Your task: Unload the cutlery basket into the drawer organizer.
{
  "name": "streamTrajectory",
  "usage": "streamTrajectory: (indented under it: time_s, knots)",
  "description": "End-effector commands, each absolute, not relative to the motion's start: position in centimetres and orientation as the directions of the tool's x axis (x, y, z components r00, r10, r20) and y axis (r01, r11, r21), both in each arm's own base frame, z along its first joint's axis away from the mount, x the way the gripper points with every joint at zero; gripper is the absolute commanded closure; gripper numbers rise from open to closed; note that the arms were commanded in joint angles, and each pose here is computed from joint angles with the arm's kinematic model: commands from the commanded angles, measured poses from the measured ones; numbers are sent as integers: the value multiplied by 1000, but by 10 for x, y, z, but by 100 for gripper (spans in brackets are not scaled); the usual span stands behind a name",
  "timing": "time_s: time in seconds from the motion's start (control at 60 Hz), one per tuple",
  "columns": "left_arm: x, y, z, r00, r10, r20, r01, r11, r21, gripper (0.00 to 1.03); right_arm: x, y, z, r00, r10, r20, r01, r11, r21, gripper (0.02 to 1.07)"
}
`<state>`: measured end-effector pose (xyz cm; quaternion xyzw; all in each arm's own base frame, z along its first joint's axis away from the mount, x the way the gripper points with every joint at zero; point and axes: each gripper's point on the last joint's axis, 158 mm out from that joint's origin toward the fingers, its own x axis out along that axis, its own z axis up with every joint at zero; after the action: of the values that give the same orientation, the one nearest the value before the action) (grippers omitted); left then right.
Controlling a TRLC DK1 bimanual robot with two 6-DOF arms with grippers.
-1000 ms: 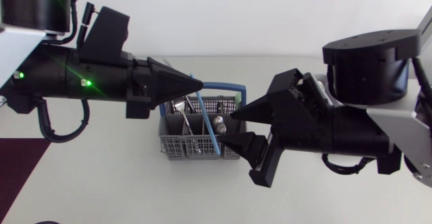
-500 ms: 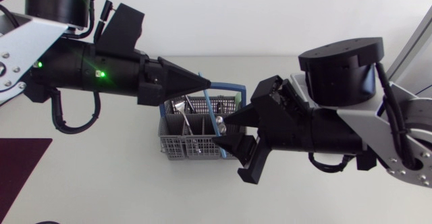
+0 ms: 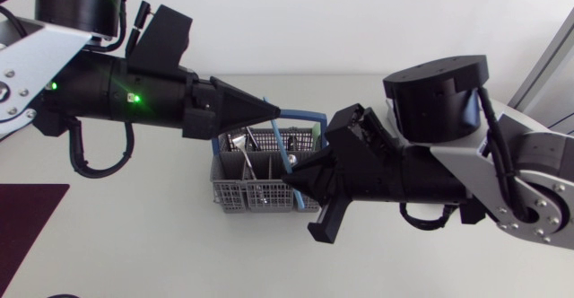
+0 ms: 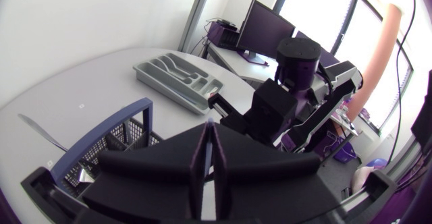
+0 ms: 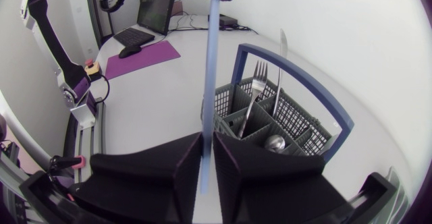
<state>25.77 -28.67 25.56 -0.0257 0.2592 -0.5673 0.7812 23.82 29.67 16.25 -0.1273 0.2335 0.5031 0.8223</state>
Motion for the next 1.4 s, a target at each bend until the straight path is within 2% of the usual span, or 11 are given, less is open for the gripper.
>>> streamTrajectory:
  time_s: [0.0, 0.083, 0.15, 0.2, 0.267, 0.4, 0.617, 0.783, 1.033, 1.167, 1.383]
  knots:
    - [260, -287, 267, 221, -908, -356, 871, 348, -348, 96, 236, 298, 162, 378, 773, -510, -885, 463, 45, 101]
    - [260, -287, 268, 223, -908, -355, 871, 349, -347, 84, 234, 297, 160, 371, 773, -515, -887, 460, 50, 101]
    - [261, -286, 269, 227, -908, -352, 871, 351, -344, 67, 231, 297, 160, 358, 777, -518, -891, 451, 60, 101]
    - [264, -283, 273, 240, -907, -345, 868, 360, -343, 49, 228, 296, 160, 351, 780, -517, -893, 445, 65, 101]
    - [270, -279, 281, 264, -907, -329, 859, 376, -347, 31, 224, 294, 158, 339, 781, -525, -895, 439, 75, 101]
    - [286, -268, 306, 329, -903, -275, 851, 410, -328, 11, 214, 288, 149, 323, 774, -545, -897, 434, 86, 101]
    - [311, -238, 353, 448, -876, -181, 819, 483, -310, 8, 208, 260, 142, 351, 744, -568, -879, 472, 75, 101]
    - [324, -220, 359, 501, -849, -168, 794, 528, -302, 8, 230, 215, 148, 465, 684, -562, -808, 588, 48, 101]
    - [322, -219, 308, 515, -799, -309, 790, 583, -191, 9, 276, 132, 149, 642, 518, -565, -628, 778, -1, 101]
    - [310, -228, 271, 518, -751, -410, 806, 589, -59, 10, 305, 81, 144, 709, 402, -579, -506, 862, -21, 101]
    - [287, -240, 227, 509, -681, -526, 831, 548, 95, 10, 352, 3, 108, 712, 236, -662, -306, 952, 9, 101]
